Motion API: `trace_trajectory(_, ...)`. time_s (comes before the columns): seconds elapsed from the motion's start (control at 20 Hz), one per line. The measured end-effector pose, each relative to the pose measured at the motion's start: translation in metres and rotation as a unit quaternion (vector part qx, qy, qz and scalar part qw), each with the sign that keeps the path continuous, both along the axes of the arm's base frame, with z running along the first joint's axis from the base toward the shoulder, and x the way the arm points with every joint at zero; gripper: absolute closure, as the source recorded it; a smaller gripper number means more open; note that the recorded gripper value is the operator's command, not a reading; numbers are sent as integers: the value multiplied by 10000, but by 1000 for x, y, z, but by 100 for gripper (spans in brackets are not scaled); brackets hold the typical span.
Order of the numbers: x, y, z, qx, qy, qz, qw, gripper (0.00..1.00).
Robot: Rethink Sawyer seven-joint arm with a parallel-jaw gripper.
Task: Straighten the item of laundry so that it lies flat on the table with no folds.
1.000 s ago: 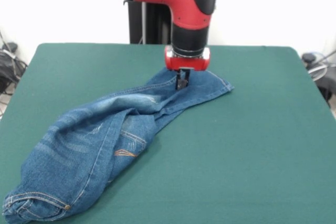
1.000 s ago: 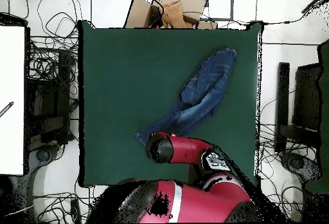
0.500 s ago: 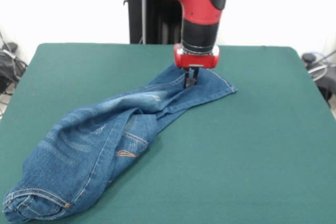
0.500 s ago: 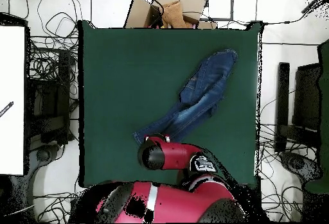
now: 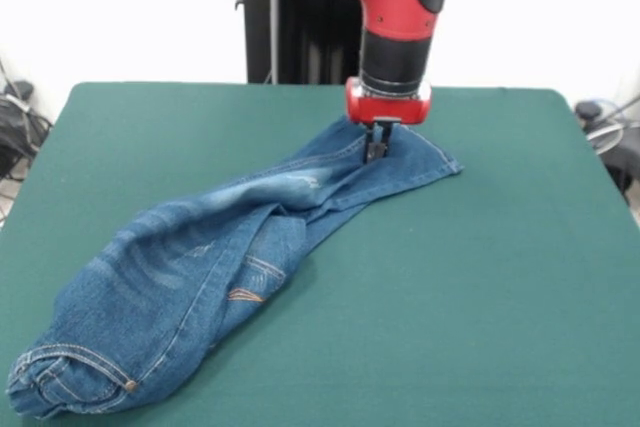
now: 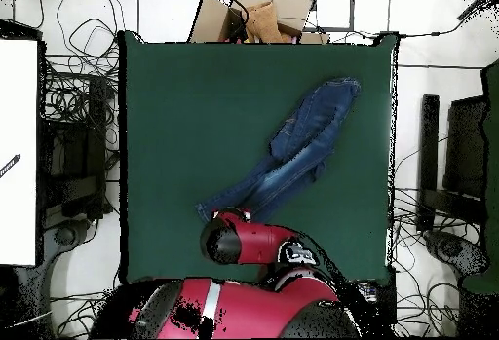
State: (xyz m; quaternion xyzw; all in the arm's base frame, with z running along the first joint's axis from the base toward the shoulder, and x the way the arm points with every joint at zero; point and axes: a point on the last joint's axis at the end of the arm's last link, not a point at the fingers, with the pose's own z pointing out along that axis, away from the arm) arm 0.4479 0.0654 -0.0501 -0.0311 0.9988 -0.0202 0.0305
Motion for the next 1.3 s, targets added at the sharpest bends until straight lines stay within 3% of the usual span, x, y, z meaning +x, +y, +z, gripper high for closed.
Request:
trace_trajectory(0.7,-24,8,5,28,64,-351,9994,100)
trace_trajectory(1.0,-49,27,16,30,233,-416,9989,100)
trace_trajectory(1.3,-87,54,24,1,403,-477,9981,100)
